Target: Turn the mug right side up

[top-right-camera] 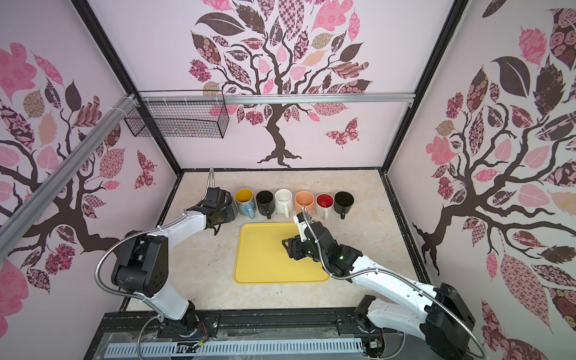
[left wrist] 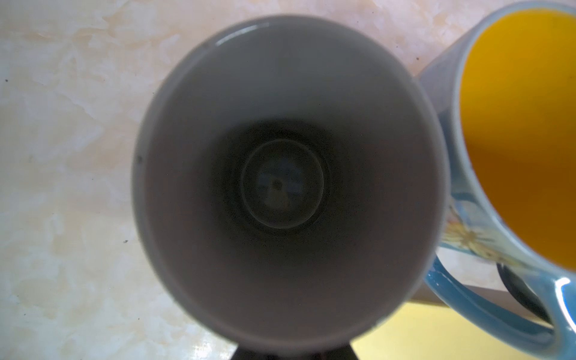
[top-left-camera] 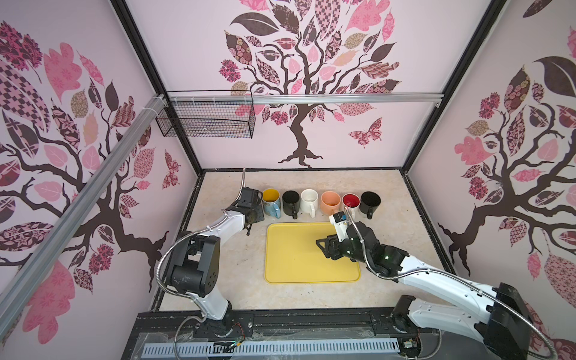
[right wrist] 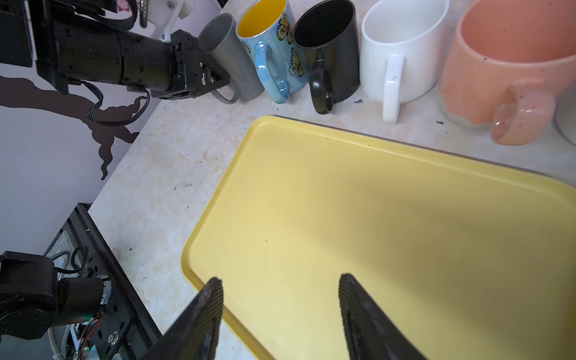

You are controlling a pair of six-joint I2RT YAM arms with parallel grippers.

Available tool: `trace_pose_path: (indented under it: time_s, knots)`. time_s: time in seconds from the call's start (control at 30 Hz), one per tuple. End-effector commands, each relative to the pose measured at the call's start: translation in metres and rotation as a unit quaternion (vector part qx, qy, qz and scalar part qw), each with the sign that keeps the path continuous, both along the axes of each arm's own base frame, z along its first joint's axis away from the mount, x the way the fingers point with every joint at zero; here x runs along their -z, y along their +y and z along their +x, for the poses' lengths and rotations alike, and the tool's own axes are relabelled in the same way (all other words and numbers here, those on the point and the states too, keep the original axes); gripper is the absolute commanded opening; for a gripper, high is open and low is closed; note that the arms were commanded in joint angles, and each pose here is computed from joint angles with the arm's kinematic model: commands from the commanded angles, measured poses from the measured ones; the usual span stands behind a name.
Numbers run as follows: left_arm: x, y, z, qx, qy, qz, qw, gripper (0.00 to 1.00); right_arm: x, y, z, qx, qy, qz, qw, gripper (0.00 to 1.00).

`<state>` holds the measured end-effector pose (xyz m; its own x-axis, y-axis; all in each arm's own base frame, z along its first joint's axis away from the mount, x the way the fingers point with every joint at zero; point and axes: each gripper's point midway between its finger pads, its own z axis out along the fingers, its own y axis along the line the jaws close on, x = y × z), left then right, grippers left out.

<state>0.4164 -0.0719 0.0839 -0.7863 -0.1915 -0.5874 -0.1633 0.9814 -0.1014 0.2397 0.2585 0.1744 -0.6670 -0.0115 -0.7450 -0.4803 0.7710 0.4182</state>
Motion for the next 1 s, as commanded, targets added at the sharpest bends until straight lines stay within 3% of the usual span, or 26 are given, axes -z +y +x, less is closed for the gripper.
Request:
trace_pose_path:
  time_s: [0.0, 0.03, 0.23, 0.5, 0.77, 0.8, 0.87, 0.9, 0.97]
  knots:
    - [-0.008, 0.003, 0.011, -0.006, -0.031, 0.016, 0.999, 0.00, -0.001, -0.003, 0.001, 0.001, -0.008, -0.006, 1.000, 0.63]
    - [-0.007, 0.003, 0.011, -0.007, -0.030, 0.018, 0.999, 0.01, -0.001, -0.004, 0.001, 0.002, -0.009, -0.006, 1.000, 0.63]
    - [-0.010, 0.004, 0.010, -0.012, -0.032, 0.020, 0.999, 0.36, -0.002, -0.004, 0.000, 0.001, -0.009, -0.003, 1.000, 0.64]
    - [-0.033, 0.008, 0.001, -0.016, -0.045, 0.024, 0.999, 0.53, -0.005, -0.005, 0.000, 0.004, -0.014, -0.001, 1.000, 0.65]
    - [-0.117, 0.013, -0.031, -0.042, -0.140, 0.022, 0.989, 0.74, -0.004, -0.010, 0.004, 0.018, -0.021, -0.009, 1.000, 0.66]
    - [-0.126, 0.014, -0.037, -0.046, -0.152, 0.023, 0.987, 0.79, -0.005, -0.011, 0.005, 0.020, -0.023, -0.009, 0.999, 0.68]
    - [-0.141, 0.025, -0.047, -0.076, -0.181, 0.029, 0.980, 0.95, -0.007, -0.012, 0.005, 0.022, -0.026, -0.010, 0.999, 0.85]
    - [-0.145, 0.034, -0.053, -0.096, -0.195, 0.036, 0.975, 0.96, -0.007, -0.012, 0.006, 0.025, -0.027, -0.010, 0.999, 0.99]
    - [-0.149, 0.049, -0.064, -0.133, -0.229, 0.048, 0.963, 0.96, -0.006, -0.011, 0.007, 0.025, -0.026, -0.011, 0.999, 1.00]
